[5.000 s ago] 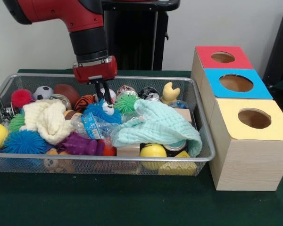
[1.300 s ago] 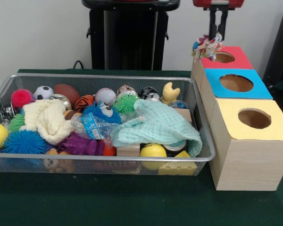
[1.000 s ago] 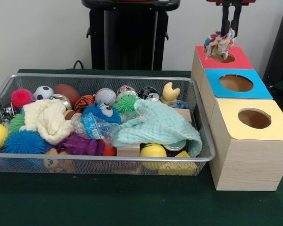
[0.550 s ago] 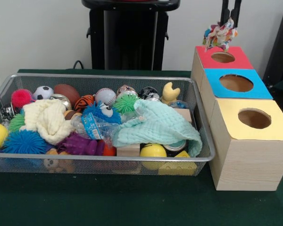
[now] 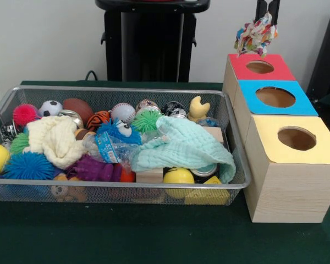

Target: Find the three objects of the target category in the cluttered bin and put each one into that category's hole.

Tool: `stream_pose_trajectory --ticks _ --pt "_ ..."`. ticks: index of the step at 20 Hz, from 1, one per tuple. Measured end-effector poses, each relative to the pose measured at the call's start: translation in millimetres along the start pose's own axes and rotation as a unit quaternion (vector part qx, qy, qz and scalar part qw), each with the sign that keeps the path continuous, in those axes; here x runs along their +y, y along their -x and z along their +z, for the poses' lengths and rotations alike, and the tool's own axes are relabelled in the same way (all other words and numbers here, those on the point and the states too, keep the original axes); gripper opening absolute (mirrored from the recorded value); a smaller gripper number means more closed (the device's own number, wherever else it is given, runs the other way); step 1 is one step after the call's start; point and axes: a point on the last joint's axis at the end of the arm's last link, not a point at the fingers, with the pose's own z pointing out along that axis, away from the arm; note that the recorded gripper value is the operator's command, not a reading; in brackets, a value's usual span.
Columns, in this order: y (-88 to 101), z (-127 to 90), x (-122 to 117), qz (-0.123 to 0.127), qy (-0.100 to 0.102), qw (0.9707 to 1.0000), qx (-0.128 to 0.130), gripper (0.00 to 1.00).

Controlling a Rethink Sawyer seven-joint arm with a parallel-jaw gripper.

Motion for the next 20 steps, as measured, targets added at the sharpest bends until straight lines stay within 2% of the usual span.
stream_pose_trajectory --ticks 4,10,20 --pt "2.1 5 9 0.002 0.002 1.0 0.001 0.0" --pt "-4.7 22 31 0.003 0.011 0.9998 0.013 0.0" --pt "-14.7 47 57 0.008 0.022 0.9997 0.012 0.0"
